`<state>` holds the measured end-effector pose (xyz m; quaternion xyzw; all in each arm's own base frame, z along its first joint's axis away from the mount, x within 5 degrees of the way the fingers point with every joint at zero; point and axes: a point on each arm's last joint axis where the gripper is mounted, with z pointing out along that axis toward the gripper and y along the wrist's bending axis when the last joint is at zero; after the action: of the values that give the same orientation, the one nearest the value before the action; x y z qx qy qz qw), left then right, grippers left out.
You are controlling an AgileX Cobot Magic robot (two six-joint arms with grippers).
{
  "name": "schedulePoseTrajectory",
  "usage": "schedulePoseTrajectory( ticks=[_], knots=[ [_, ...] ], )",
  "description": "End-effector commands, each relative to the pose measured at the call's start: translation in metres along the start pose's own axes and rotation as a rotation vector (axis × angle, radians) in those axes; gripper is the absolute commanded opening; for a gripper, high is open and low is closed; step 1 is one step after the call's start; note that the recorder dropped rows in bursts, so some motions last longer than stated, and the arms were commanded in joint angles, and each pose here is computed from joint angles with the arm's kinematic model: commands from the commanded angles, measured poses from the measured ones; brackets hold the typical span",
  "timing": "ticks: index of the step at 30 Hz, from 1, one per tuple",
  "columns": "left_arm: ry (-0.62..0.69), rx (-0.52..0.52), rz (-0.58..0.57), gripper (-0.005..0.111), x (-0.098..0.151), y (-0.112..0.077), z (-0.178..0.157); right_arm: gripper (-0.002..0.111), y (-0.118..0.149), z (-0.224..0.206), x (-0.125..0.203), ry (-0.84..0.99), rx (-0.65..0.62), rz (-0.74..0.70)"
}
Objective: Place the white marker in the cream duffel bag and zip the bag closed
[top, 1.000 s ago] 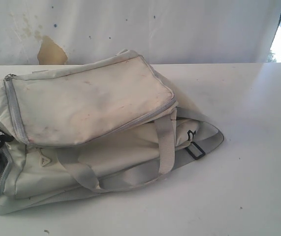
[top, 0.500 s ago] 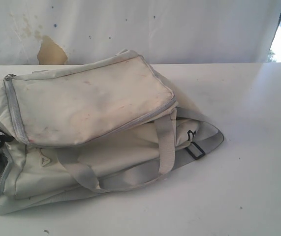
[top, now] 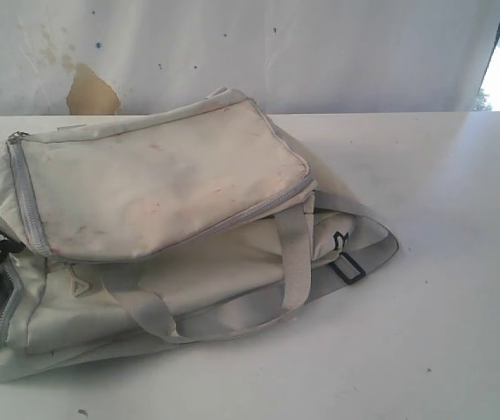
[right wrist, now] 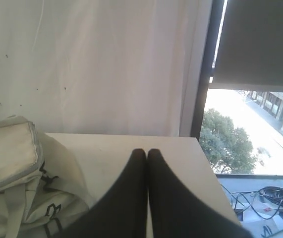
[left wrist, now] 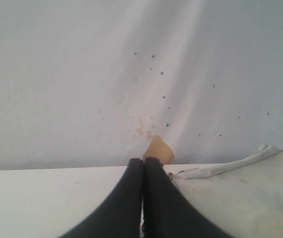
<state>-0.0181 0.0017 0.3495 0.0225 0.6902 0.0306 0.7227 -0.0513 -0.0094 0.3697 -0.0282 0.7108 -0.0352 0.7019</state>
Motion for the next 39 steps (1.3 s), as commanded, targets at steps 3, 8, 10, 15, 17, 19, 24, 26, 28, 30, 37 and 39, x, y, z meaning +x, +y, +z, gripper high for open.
schedulePoseTrajectory(
  ticks=[3, 8, 10, 15, 17, 19, 24, 26, 28, 30, 37, 39],
  knots=[
    [-0.098, 0.012, -0.019, 0.000, 0.024, -0.004, 0.025, 0.000, 0.005, 0.032, 0.023, -0.011, -0.010, 0.002],
    [-0.144, 0.013, -0.026, 0.000, 0.047, -0.006, 0.041, 0.000, 0.009, 0.055, 0.046, -0.029, -0.017, -0.010],
    [-0.139, 0.017, -0.039, 0.000, 0.057, -0.007, 0.046, 0.000, 0.012, 0.066, 0.058, -0.037, -0.019, -0.021],
    [-0.092, 0.018, -0.039, 0.000, 0.096, -0.010, 0.059, 0.000, 0.017, 0.084, 0.084, -0.080, -0.031, -0.026],
    [-0.052, 0.020, -0.039, 0.000, 0.112, -0.012, 0.063, 0.000, 0.018, 0.089, 0.092, -0.095, -0.036, -0.028],
    [-0.015, 0.022, -0.038, 0.000, 0.128, -0.013, 0.066, 0.000, 0.020, 0.093, 0.100, -0.107, -0.039, -0.027],
    [0.024, 0.024, -0.034, 0.000, 0.145, -0.014, 0.068, 0.000, 0.023, 0.101, 0.119, -0.149, -0.049, -0.030],
    [0.018, 0.024, -0.029, 0.000, 0.144, -0.014, 0.068, 0.000, 0.025, 0.104, 0.130, -0.171, -0.055, -0.030],
    [0.010, 0.023, -0.030, 0.000, 0.144, -0.014, 0.068, 0.000, 0.027, 0.107, 0.143, -0.173, -0.060, -0.030],
    [0.010, 0.023, -0.030, 0.000, 0.144, -0.014, 0.068, 0.000, 0.028, 0.108, 0.148, -0.171, -0.062, -0.030],
    [0.013, 0.023, -0.030, 0.000, 0.144, -0.014, 0.068, 0.000, 0.028, 0.109, 0.157, -0.069, -0.062, -0.034],
    [0.013, 0.023, -0.030, 0.000, 0.144, -0.014, 0.068, 0.000, 0.028, 0.109, 0.157, -0.065, -0.062, -0.034]
  ],
)
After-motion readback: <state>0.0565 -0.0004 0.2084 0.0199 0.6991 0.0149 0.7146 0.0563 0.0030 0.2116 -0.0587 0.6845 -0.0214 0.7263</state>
